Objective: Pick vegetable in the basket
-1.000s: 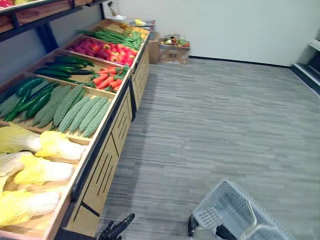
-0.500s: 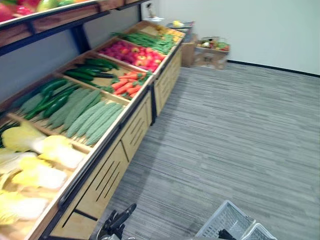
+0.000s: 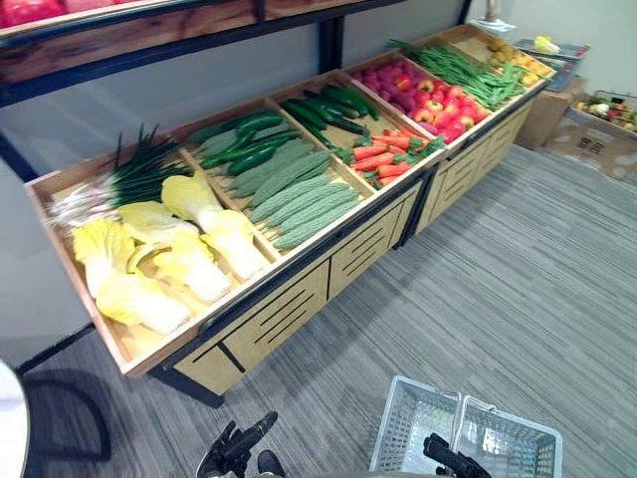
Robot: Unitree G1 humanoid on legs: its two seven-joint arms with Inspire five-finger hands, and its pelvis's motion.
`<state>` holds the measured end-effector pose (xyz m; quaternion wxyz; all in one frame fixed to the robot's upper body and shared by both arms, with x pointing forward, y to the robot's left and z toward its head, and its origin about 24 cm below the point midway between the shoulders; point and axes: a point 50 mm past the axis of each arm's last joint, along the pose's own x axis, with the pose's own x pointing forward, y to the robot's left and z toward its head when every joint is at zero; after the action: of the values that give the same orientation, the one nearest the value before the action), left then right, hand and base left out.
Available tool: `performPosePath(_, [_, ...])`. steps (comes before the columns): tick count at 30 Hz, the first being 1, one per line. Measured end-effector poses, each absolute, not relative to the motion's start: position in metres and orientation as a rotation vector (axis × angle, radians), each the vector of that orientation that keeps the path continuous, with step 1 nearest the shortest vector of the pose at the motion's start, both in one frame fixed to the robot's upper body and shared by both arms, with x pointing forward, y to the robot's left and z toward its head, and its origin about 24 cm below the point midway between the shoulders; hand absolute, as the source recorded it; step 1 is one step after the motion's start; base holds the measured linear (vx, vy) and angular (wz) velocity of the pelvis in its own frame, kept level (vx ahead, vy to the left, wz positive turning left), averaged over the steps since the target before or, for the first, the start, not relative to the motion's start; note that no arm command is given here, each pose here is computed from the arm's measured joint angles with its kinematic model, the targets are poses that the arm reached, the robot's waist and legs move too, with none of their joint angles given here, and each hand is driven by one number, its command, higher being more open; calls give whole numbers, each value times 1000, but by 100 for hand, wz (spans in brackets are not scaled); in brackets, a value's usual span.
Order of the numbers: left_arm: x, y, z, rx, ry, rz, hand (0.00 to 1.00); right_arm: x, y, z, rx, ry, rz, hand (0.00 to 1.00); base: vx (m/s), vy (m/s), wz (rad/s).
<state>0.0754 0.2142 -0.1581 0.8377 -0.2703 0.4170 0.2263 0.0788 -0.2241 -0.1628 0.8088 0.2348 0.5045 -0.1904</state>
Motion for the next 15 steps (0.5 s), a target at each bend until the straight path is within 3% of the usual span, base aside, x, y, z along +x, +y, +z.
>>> performPosePath(7, [72, 214, -160, -573, 909, 499, 100, 74, -232, -163, 505, 1098, -439, 0, -75, 41, 50])
performPosePath(15, [78, 228, -157, -528, 905, 518, 100, 68, -211, -166, 619, 1037, -499, 0, -44, -10, 127])
